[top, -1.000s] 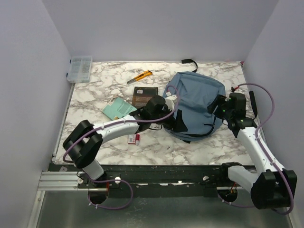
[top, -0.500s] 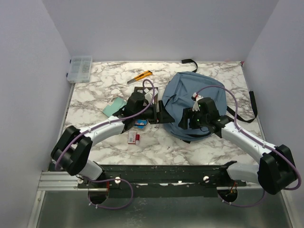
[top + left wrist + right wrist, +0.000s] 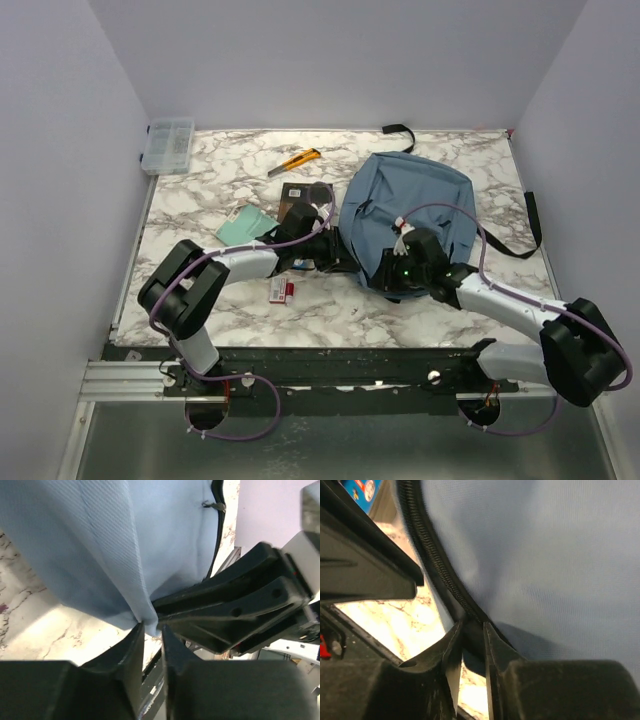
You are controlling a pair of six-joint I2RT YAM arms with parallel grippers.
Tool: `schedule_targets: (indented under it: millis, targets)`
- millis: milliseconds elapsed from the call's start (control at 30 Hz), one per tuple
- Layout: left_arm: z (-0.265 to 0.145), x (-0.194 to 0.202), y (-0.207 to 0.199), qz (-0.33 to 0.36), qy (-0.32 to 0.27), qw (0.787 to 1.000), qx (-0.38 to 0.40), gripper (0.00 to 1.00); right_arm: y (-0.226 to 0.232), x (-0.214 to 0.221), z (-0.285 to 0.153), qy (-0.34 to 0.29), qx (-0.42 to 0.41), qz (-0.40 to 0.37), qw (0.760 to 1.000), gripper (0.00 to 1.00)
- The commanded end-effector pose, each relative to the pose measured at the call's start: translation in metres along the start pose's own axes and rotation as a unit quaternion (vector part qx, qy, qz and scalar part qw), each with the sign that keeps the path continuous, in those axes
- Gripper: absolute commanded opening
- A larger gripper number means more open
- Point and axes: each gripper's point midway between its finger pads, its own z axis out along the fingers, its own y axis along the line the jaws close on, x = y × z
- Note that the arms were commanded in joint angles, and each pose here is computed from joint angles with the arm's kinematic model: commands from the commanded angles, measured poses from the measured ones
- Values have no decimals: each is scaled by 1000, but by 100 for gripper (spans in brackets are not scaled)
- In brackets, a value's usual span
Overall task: Pack the student bag
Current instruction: Unzip the student bag at the center of the board.
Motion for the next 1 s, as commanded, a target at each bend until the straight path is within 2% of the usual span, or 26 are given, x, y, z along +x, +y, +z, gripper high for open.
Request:
schedule_targets:
  millis: [0,133,200,367,467,500,633,700,833,967]
  targets:
    - [10,-9,2,4,-4,1000,0,14,12,33,13,27,-38,48,998,20]
    - [12,-11,2,13,-8,1000,5,5,3,36,13,32,-9,42,999,20]
    - [12,-11,4,16,-11,1000,3,0,3,24,5,16,5,26,1000,27]
    - [13,-7,15,11,-10,1000,-10,0,-3,-6,-9,-9,55,-25,998,46]
    - [11,-1,18,8,-7,1000,-9,1,-11,-15,-9,-5,88,-48,995,51]
    - [8,1,16,12,-8,1000,-6,8,-12,-14,-8,5,93,-53,994,52]
    - [-3,5,10,20,-19,1000,-2,49,-28,-12,-13,21,142,-59,988,55]
    - [-7,5,5,20,-21,1000,3,61,-34,-9,-19,29,164,-50,985,59]
    - [-3,5,2,17,-18,1000,6,69,-31,1,-24,52,181,-41,981,64]
    - [8,5,16,0,-9,1000,-10,67,-22,4,-15,57,168,-61,982,67]
